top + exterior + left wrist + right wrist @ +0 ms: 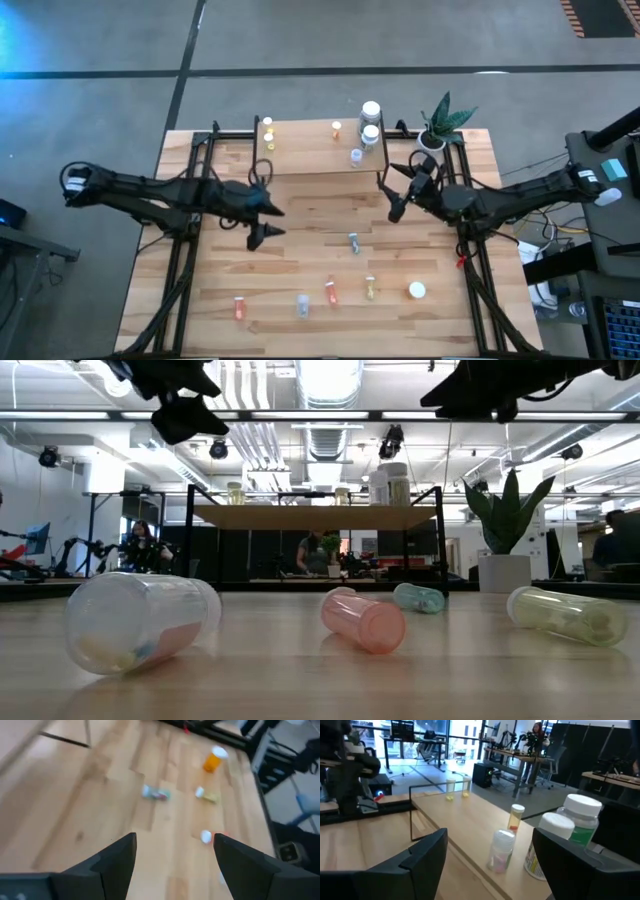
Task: Pick and place medicine bottles onto shelf by color
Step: Put the pink pill bottle on the shelf, then put the blue pill bottle on the shelf
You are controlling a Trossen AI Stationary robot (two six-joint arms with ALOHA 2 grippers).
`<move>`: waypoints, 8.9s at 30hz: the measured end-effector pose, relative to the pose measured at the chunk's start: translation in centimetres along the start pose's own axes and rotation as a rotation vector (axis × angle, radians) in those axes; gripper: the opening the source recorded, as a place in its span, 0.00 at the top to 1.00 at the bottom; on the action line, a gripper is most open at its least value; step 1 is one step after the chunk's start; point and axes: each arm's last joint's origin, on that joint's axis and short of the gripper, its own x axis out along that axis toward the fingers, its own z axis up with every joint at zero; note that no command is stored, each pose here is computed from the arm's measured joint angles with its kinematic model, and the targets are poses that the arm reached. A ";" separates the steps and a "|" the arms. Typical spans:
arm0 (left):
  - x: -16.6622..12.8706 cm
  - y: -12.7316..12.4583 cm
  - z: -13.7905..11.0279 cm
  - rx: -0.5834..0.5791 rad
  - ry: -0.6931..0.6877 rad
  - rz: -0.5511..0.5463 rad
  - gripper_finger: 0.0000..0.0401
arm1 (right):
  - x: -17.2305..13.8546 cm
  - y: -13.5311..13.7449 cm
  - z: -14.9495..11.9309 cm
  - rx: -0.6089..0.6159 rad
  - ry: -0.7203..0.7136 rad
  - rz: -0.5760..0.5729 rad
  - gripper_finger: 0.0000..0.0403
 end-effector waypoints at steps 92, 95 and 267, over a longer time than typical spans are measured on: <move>4.5 -7.8 -13.7 -0.832 0.498 0.219 0.73 | -0.5 1.3 -0.5 0.050 0.023 0.135 0.35; 3.8 -6.5 -11.7 -0.750 0.317 0.207 0.73 | -0.5 1.3 -0.5 0.050 0.023 0.135 0.35; 0.4 1.6 -4.8 0.237 -0.851 -0.133 0.47 | -1.9 7.7 1.1 0.064 0.433 0.401 0.35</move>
